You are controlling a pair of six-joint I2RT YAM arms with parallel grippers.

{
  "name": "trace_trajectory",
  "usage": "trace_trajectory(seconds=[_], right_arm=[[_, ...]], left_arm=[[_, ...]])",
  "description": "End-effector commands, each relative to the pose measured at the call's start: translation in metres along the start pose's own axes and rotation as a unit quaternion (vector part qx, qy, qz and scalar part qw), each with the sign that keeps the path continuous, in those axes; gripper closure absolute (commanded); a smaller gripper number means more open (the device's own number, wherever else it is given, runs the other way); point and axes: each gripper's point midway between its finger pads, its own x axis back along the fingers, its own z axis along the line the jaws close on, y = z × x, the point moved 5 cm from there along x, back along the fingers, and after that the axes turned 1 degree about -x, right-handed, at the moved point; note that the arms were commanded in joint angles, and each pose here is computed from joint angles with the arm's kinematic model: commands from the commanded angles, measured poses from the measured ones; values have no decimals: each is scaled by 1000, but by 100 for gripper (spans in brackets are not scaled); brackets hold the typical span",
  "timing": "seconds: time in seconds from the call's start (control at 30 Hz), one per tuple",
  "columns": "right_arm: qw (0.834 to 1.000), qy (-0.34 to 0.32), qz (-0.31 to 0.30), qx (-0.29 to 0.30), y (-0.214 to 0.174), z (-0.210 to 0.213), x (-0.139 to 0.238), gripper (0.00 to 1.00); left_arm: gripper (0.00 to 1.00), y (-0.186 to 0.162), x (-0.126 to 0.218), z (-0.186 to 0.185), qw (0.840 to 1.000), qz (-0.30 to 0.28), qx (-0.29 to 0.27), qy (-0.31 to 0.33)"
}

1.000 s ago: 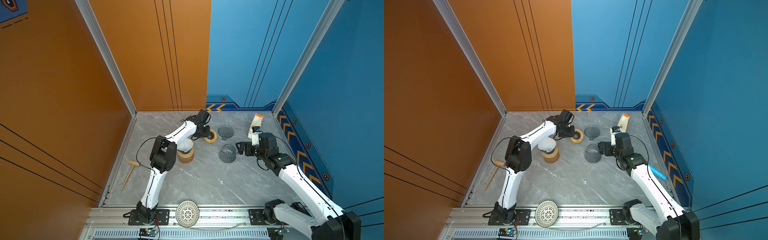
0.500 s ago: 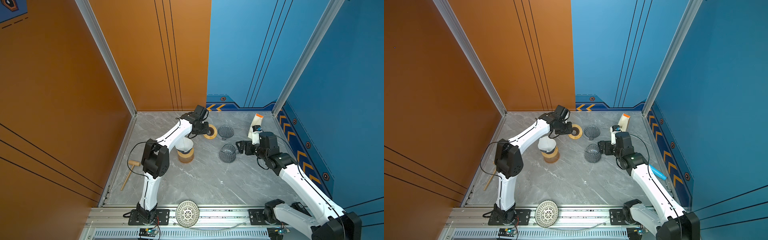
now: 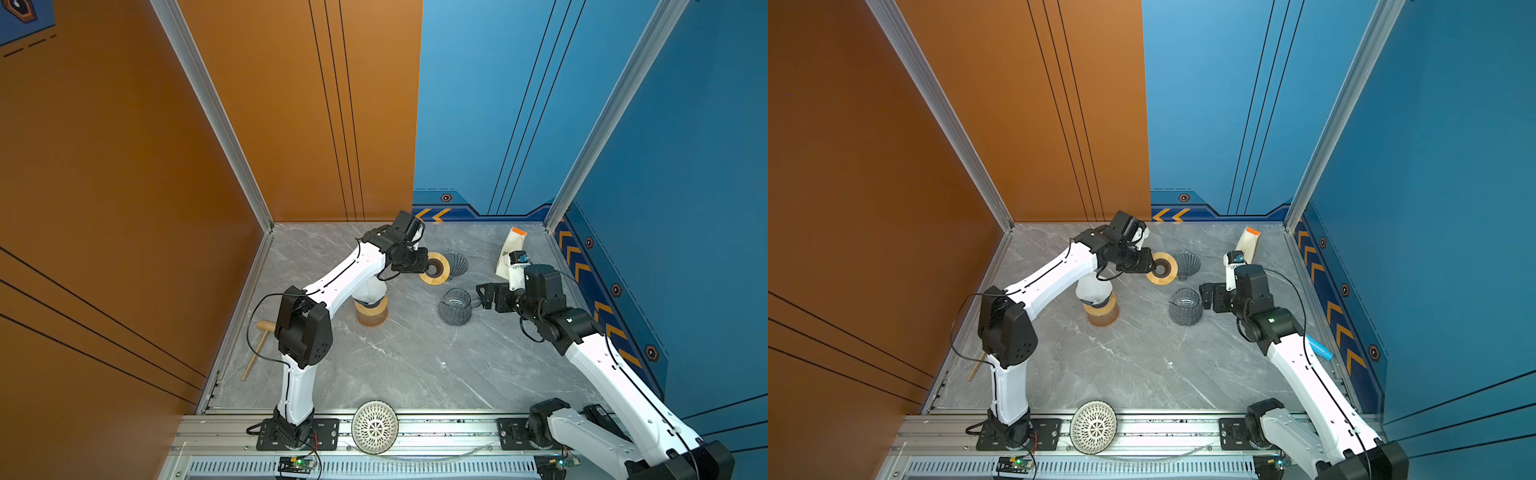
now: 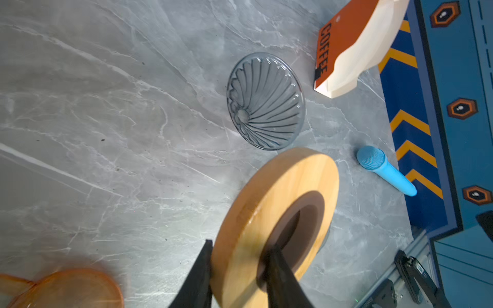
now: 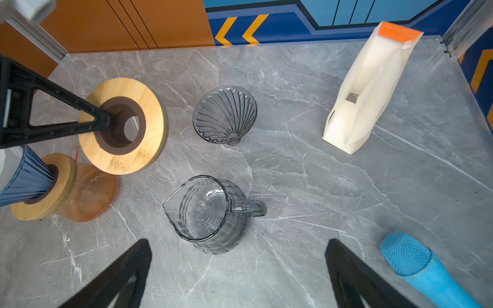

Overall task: Place the coffee filter in the dripper
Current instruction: 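Carry the wooden ring with the left gripper over the glass pitcher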

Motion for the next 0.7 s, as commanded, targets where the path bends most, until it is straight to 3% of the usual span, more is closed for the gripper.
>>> trace_trajectory(seconds=[0.0,0.3,0.67], right_arm=[[1000,-31,0,6,1,-8,13,0],[999,-38,7,5,-2,-10,15,0],[999,-45,11,5,-5,-12,15,0]], left_arm=[[83,-12,11,-17,999,17,-25,-42],[82,-38,-7,-41,993,66,-48,-83],[81,-42,-33,-58,988,89,-41,-116]])
